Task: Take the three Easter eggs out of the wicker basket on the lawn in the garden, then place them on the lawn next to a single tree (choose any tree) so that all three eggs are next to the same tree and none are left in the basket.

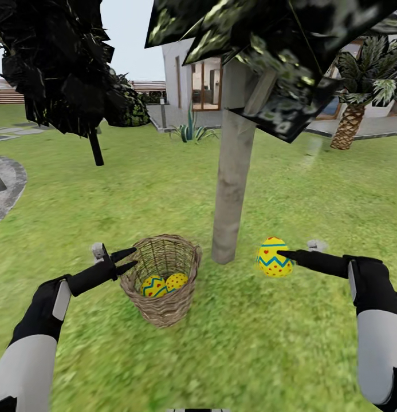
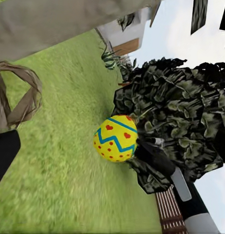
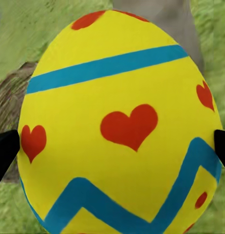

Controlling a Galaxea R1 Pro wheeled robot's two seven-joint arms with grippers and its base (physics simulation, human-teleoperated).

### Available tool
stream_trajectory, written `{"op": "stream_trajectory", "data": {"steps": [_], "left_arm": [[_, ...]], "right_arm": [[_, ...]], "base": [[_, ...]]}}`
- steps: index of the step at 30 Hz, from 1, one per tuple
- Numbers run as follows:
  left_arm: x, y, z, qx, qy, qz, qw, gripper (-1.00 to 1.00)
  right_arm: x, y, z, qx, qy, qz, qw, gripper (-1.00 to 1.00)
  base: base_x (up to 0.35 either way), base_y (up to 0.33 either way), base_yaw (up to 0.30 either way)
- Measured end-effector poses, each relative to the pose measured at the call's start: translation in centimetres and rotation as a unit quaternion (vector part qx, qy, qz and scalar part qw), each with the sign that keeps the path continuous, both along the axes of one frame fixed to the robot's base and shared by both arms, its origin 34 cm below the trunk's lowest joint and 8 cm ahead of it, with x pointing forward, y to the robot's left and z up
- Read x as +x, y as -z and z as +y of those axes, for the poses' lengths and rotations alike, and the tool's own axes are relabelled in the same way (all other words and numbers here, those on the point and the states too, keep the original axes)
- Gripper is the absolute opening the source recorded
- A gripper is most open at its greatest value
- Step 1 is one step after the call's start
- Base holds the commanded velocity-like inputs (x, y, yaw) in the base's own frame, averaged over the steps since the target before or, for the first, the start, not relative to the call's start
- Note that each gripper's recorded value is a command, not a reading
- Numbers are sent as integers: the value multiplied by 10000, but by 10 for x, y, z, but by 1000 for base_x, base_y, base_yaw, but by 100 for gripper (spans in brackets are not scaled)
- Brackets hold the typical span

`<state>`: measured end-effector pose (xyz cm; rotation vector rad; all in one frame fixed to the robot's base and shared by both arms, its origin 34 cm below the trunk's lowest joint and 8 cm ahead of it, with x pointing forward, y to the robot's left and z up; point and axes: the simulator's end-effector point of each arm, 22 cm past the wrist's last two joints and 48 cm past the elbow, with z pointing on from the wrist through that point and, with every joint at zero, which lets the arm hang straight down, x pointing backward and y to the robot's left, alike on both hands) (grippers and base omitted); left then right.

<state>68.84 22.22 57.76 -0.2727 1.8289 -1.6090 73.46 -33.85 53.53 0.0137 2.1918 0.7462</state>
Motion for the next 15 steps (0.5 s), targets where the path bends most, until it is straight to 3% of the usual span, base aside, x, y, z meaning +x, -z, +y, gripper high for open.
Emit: {"op": "stream_trajectory", "data": {"steps": [2, 4, 6, 8, 10, 12, 15], "left_arm": [[0, 1, -4, -29, 27, 14, 10000, 100], [-1, 0, -12, -93, 62, 18, 9999, 100], [-1, 1, -14, -109, 73, 22, 9999, 100], [-1, 1, -15, -117, 77, 23, 9999, 100], [-1, 1, -16, -117, 83, 21, 9999, 100], [-1, 1, -17, -124, 106, 18, 9999, 100], [-5, 0, -39, -125, 335, 6, 9994, 100]], "right_arm": [[4, 18, -11, -567, 129, 46, 9983, -100], [-6, 45, 4, -1011, -111, 219, 9946, -100], [-10, 62, 16, -1241, -210, 330, 9915, -100], [-8, 73, 21, -1484, -185, 332, 9882, -100], [-5, 93, 39, -1680, -62, 393, 9850, -100], [-4, 105, 36, -1866, 136, 493, 9811, -100], [-4, 109, 34, -1970, 241, 526, 9787, -100]], "base": [[0, -289, 2], [0, -95, 179], [0, -17, 269], [0, -4, 284], [0, -52, 288], [0, -227, 290], [0, -293, 291]]}}
